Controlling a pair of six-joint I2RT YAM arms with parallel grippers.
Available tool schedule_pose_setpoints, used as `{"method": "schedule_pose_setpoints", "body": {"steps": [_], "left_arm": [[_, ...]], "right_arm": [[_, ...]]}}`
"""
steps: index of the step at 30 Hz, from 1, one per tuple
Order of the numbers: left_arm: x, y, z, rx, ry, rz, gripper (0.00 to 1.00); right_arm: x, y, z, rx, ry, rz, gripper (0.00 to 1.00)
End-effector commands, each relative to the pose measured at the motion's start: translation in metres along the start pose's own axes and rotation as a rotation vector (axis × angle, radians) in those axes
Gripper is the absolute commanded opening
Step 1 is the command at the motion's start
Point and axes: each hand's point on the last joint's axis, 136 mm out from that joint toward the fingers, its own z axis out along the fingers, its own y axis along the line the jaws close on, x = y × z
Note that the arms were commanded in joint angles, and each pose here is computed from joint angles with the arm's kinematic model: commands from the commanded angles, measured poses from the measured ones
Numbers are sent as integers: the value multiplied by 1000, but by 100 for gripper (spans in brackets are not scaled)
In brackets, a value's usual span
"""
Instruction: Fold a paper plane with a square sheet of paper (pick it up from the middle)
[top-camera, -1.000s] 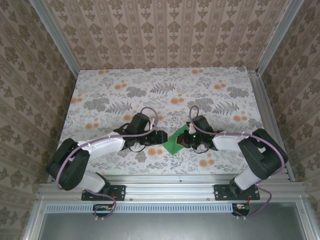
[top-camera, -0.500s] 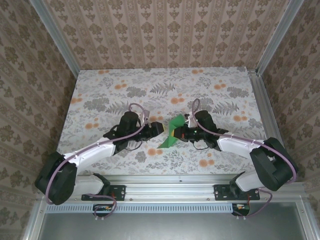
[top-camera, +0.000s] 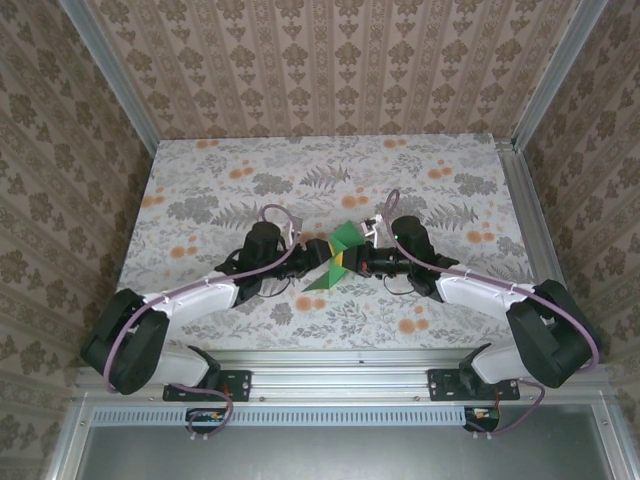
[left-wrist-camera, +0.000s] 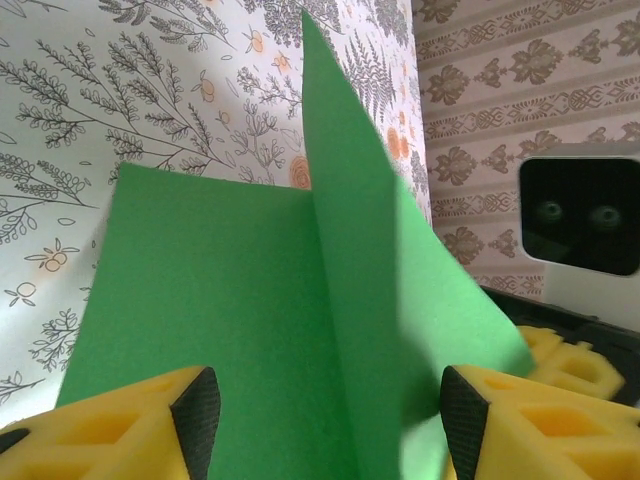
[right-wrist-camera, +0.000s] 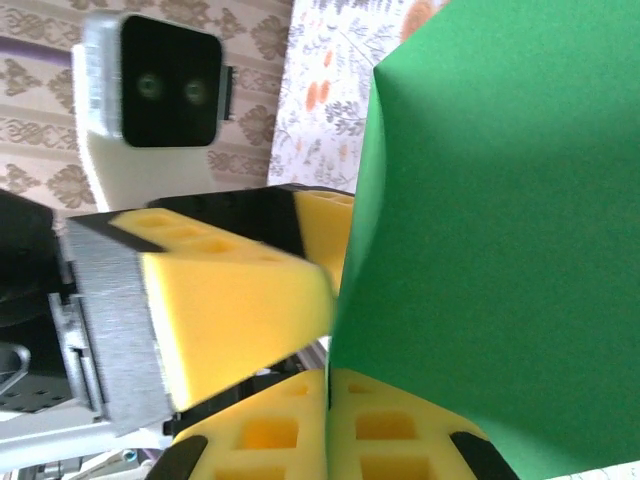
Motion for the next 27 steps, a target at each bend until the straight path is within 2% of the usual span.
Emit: {"method": "schedule_pose_setpoints", "body": {"steps": [1, 11, 27], "left_arm": [[-13, -34, 2, 98, -19, 36, 64], [-14, -47, 5, 141, -7, 37, 59], [-7, -45, 1, 145, 22, 41, 35]], "right_arm": [[-4, 28, -2, -79, 4, -46, 0], [-4, 29, -1, -85, 8, -44, 0], [2, 16, -1, -53, 11, -24, 0]]}}
